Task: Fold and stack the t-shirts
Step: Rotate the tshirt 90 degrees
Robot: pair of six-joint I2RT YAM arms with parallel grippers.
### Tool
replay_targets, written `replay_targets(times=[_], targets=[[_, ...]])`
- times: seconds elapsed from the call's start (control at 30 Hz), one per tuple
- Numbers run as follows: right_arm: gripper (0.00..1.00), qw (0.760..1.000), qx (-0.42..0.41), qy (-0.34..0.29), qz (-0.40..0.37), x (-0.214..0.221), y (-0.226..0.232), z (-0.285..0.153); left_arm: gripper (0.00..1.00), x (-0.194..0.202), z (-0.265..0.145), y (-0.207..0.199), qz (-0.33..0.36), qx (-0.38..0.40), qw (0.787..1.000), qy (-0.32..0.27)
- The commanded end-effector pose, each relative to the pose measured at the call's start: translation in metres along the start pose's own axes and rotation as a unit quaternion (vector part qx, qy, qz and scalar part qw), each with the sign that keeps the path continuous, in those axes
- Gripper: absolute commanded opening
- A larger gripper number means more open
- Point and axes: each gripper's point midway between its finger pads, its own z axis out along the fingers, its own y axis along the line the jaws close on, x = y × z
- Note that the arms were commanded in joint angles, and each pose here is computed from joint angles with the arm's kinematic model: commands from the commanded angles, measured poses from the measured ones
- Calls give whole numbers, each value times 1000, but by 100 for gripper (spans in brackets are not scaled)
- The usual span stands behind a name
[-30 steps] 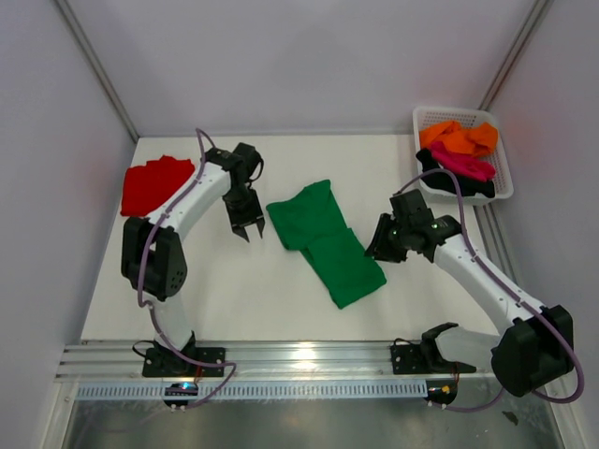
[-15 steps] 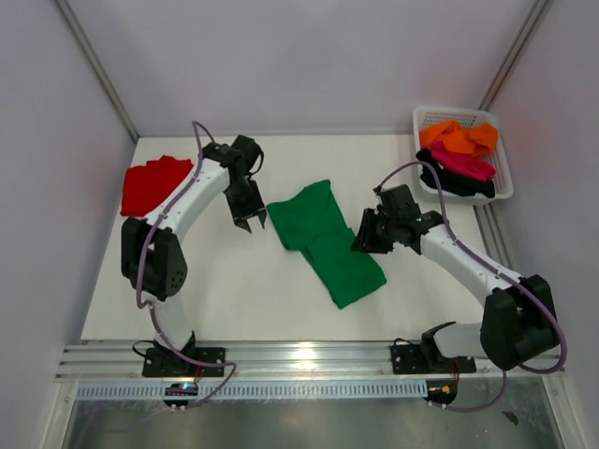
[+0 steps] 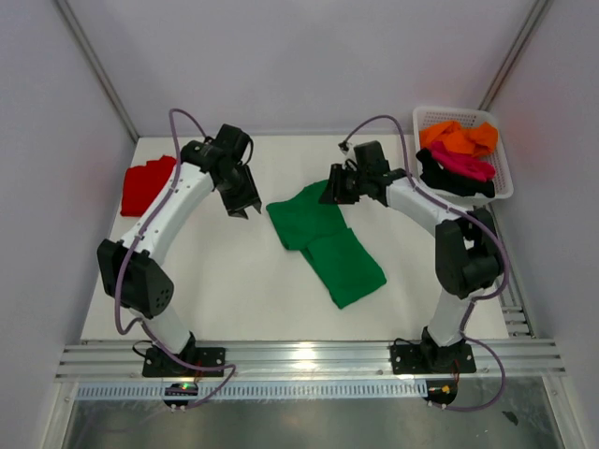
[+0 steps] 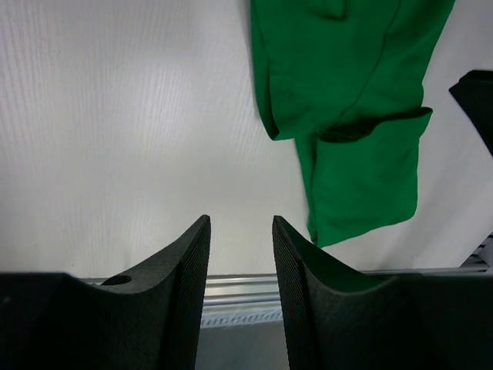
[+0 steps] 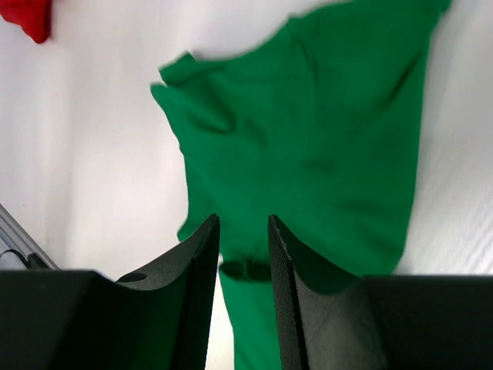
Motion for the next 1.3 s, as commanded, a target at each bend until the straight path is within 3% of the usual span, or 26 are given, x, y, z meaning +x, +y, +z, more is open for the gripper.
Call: replay_targets(times=[0.0,0.33,0.73,0.93,1.27], targets=[[36,998,-43,-27,-45,-40,20,18,41,-11,-20,-3,-1,12,999,-39],[36,999,-29,4,-22,-53,8,60,41,-19,-41,-1,-3,18,997,-76],[36,998,3,64,-17,-25,-13,86,42,-26,-88,-52,36,175,976,-122],[36,994,58,92,-8,-17,-36,94,42,-31,-106,-54,41,182,973,-138],[36,973,210,74,63,-26,-91,85,44,-32,-134,-48,43,186,967,-172]])
